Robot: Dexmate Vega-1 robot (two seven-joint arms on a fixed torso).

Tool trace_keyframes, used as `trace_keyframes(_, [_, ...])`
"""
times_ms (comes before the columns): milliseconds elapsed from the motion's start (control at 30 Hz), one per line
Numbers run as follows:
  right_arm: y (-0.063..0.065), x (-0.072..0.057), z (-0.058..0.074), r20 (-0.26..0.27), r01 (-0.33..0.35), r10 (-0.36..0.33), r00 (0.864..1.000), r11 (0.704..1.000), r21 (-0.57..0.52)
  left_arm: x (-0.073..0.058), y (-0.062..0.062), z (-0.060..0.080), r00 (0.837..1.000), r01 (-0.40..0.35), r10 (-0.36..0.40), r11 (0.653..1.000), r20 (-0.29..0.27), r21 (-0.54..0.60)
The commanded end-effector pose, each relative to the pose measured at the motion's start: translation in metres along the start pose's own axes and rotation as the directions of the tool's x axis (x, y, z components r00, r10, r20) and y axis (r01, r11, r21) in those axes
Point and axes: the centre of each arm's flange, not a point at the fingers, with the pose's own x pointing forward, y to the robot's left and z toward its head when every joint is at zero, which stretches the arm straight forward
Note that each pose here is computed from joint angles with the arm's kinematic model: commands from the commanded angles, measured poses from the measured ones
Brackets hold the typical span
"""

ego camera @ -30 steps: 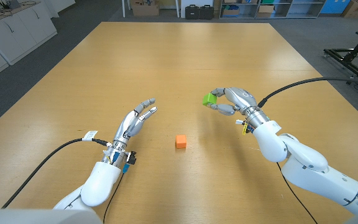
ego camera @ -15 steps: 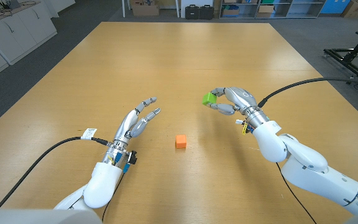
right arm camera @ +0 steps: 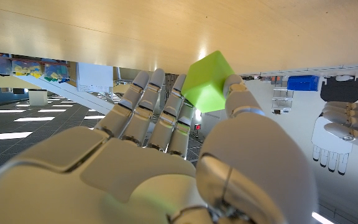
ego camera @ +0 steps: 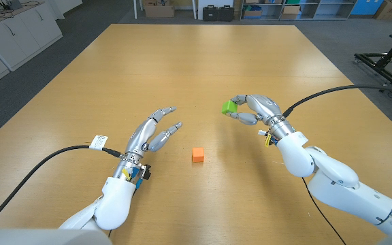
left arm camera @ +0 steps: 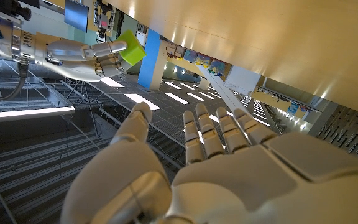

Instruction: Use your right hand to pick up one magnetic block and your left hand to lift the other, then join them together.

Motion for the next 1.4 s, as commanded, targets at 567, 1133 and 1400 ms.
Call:
trace_keyframes(567, [-0.003,-0.001,-0.004,-0.01,0.018,-0.018,1.0,1.0,0.006,0.0,0.013,0.034,0.992,0.128,-0.119,0.958,-0.049,0.256])
trace_keyframes(1133, [-0.004,0.001,-0.004,-0.011,0.027,-0.027,1.0,1.0,0.008,0.002,0.015,0.036,0.984,0.177,-0.16,0.937,-0.081,0.303])
trace_keyframes(1400, [-0.005,0.001,-0.005,-0.014,0.024,-0.024,1.0,1.0,0.008,0.003,0.013,0.038,0.979,0.199,-0.176,0.926,-0.101,0.322])
